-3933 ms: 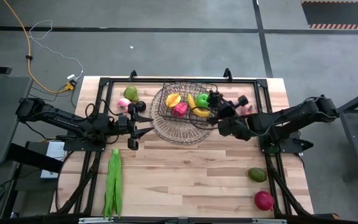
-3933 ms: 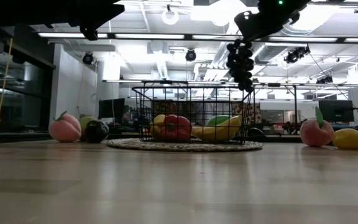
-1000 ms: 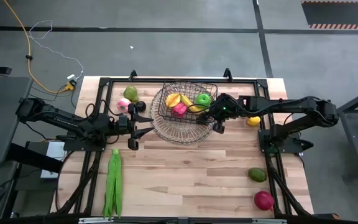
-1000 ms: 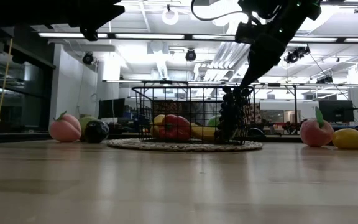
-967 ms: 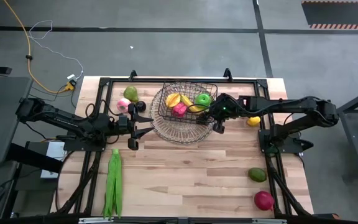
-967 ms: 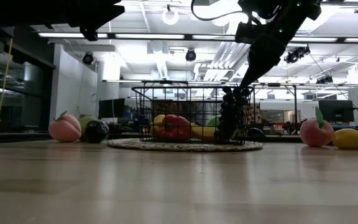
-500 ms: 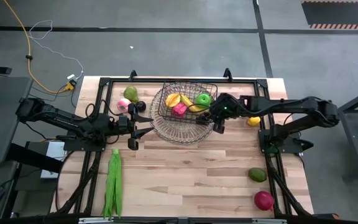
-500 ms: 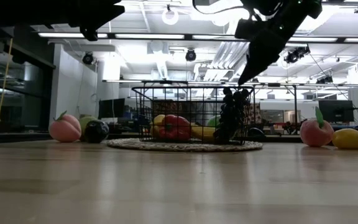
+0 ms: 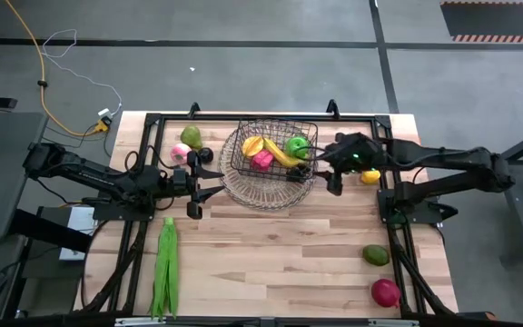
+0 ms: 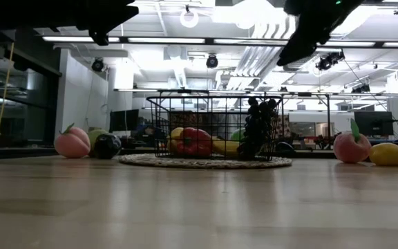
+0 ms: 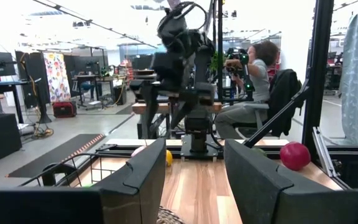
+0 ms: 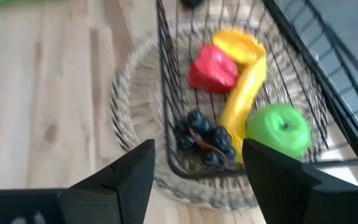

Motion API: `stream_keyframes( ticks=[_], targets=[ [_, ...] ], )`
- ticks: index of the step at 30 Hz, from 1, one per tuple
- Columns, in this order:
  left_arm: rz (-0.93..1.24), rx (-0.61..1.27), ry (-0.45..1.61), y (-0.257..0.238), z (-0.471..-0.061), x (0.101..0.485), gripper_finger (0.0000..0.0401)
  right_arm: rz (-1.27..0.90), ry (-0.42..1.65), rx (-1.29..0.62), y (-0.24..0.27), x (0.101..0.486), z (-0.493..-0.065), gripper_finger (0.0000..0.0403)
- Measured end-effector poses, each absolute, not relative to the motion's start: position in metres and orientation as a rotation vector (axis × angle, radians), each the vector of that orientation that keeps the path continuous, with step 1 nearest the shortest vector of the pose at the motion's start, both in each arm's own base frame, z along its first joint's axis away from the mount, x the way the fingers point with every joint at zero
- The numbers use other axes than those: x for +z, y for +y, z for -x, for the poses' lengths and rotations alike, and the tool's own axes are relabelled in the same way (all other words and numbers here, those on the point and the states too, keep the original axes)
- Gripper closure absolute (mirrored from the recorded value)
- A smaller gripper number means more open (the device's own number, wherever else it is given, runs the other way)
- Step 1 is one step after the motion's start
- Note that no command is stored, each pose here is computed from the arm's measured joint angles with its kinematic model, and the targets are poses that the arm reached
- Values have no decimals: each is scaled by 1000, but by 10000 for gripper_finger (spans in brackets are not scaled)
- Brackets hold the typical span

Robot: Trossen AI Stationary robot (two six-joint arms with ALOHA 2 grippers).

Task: Build produce basket
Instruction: Put the left peach into the wire basket

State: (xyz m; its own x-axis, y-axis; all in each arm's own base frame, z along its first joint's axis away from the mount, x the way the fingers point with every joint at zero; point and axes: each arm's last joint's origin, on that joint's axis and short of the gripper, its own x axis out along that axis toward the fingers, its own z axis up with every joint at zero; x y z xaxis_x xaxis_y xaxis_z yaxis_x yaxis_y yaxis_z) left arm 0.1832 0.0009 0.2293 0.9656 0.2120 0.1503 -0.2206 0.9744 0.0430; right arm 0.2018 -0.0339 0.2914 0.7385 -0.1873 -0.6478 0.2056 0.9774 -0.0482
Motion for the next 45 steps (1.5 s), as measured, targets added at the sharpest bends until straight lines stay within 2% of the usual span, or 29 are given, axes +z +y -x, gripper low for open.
stream_keyframes(
  ticks=[6, 12, 15, 31, 33, 35, 39, 40, 45],
  targets=[
    [-60, 219, -145, 1, -183, 229, 249, -35, 509, -222, -18, 258, -170, 171],
    [-60, 219, -145, 1, -183, 229, 249, -16, 107, -238, -13, 222, -155, 171],
    [-60, 219, -145, 1, -183, 229, 249, -3, -9, -237, -13, 215, -152, 171],
    [-61, 219, -138, 1, -183, 229, 249, 40, -25, -225, -13, 218, -152, 178],
    [-61, 219, -138, 1, -183, 229, 249, 40, -25, -237, -13, 218, -152, 198],
    [-61, 219, -138, 1, -183, 229, 249, 40, -23, -242, -13, 217, -152, 237],
    [-69, 220, -137, 1, -183, 229, 249, 60, -19, -228, -13, 217, -152, 362],
    [-70, 220, -137, 1, -183, 229, 249, 75, -17, -223, -13, 217, -152, 381],
    [-69, 220, -137, 1, -183, 229, 249, 69, -14, -214, -12, 217, -152, 385]
  ],
)
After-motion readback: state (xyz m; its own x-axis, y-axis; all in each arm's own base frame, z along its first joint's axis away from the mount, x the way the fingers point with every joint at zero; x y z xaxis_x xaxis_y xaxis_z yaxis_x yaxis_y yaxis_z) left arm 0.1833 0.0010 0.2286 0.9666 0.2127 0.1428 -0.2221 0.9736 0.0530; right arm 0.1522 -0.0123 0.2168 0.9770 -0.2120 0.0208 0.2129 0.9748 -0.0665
